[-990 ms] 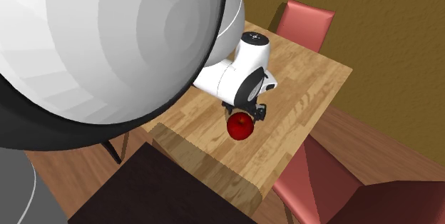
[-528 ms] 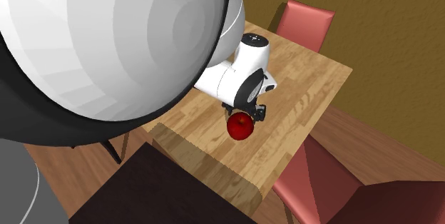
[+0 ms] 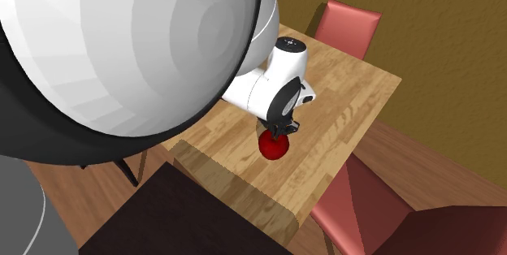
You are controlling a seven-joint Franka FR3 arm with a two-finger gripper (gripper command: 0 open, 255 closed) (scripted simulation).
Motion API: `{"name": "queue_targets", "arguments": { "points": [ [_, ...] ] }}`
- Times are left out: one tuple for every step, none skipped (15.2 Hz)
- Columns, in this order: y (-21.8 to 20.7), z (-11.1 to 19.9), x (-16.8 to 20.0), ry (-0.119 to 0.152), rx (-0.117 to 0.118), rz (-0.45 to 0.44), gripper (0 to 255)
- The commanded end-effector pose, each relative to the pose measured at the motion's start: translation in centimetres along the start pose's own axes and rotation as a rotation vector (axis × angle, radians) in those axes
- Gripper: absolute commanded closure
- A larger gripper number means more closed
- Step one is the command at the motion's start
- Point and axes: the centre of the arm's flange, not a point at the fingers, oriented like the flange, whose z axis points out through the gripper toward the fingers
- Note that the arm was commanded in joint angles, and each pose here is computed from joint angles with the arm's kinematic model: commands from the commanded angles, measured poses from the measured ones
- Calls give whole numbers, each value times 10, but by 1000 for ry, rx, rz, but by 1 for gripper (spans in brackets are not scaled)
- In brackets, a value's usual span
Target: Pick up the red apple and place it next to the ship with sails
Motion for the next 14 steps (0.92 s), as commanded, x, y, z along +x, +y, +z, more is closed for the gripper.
{"name": "queue_targets", "arguments": {
  "points": [
    [-1, 1, -1, -3, 1, 0, 255],
    [0, 1, -2, -3, 1, 0, 255],
    [0, -4, -2, -3, 1, 0, 255],
    [0, -9, -2, -3, 1, 0, 255],
    [0, -15, -2, -3, 1, 0, 255],
    [0, -20, -2, -3, 1, 0, 255],
    [0, -25, -2, -3, 1, 0, 255],
    [0, -30, -2, -3, 1, 0, 255],
    [0, -36, -2, -3, 1, 0, 255],
    [0, -41, -2, -3, 1, 0, 255],
    [0, -46, -2, -3, 1, 0, 255],
    [0, -51, -2, -3, 1, 0, 255],
    [0, -57, -2, -3, 1, 0, 255],
    [0, -62, -2, -3, 1, 0, 255]
  ]
}}
